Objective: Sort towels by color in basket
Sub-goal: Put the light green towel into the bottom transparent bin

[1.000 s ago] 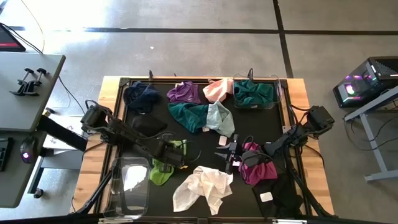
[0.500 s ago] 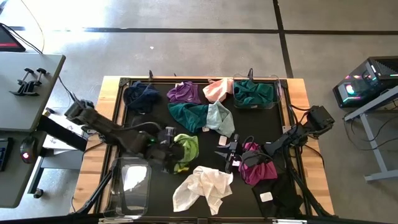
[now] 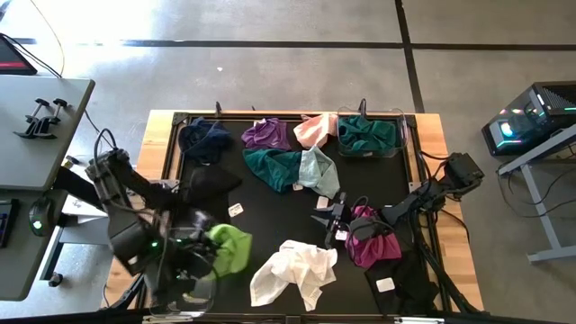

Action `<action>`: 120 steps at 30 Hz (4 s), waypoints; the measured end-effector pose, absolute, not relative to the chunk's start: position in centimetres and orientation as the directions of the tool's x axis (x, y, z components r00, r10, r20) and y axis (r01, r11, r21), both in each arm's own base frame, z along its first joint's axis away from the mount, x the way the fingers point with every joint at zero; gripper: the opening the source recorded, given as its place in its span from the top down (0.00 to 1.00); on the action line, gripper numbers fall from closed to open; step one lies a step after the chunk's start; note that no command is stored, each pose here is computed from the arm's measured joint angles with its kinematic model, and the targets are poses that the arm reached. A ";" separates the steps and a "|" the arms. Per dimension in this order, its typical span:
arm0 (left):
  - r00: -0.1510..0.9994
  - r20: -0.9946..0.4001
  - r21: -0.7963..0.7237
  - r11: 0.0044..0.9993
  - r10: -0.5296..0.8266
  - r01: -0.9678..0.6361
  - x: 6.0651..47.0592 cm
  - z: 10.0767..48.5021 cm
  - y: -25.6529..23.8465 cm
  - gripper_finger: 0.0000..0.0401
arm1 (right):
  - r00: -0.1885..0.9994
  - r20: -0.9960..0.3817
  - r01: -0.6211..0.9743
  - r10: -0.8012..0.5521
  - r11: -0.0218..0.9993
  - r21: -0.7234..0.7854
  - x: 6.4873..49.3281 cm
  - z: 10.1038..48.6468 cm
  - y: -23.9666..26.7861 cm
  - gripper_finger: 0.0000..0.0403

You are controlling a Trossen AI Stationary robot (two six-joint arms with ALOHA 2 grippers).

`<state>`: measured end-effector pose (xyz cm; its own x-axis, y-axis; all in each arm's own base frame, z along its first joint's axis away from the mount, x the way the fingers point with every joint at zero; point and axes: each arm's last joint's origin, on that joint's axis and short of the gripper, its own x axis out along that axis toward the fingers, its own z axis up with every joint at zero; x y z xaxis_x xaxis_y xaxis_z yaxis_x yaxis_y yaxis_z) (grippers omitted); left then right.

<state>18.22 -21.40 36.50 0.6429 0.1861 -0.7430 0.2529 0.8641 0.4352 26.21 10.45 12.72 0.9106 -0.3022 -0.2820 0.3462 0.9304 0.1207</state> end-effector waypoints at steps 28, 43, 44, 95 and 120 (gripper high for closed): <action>-0.048 -0.995 0.100 0.927 0.088 -0.360 15.7 25.1 -25.4 0.63 | 0.906 -0.273 0.370 -0.323 0.918 0.142 26.6 12.9 9.7 0.73; -0.047 -0.998 -0.013 0.851 -0.045 -0.526 14.6 28.4 -22.6 0.67 | 0.905 -0.278 0.367 -0.323 0.923 0.120 26.6 12.8 9.7 0.73; -0.054 -0.998 -0.007 0.853 -0.041 -0.522 14.8 27.5 -22.5 0.70 | 0.905 -0.278 0.367 -0.323 0.922 0.121 26.6 12.8 9.7 0.73; 0.045 -0.998 0.007 0.839 0.037 -0.544 15.2 27.3 -20.8 0.73 | 0.908 -0.300 0.344 -0.291 0.928 0.140 26.7 12.6 9.5 0.73; -0.159 -0.986 0.022 0.895 -0.055 -0.446 12.6 16.8 -19.4 0.79 | 0.907 -0.303 0.347 -0.293 0.927 0.144 26.6 12.6 9.5 0.73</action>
<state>12.55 -19.38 16.77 -0.1586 -0.0548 -0.9858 -0.4463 0.8946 0.0221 26.64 9.46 12.60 0.9069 -0.2928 -0.3029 0.3474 0.9265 0.1445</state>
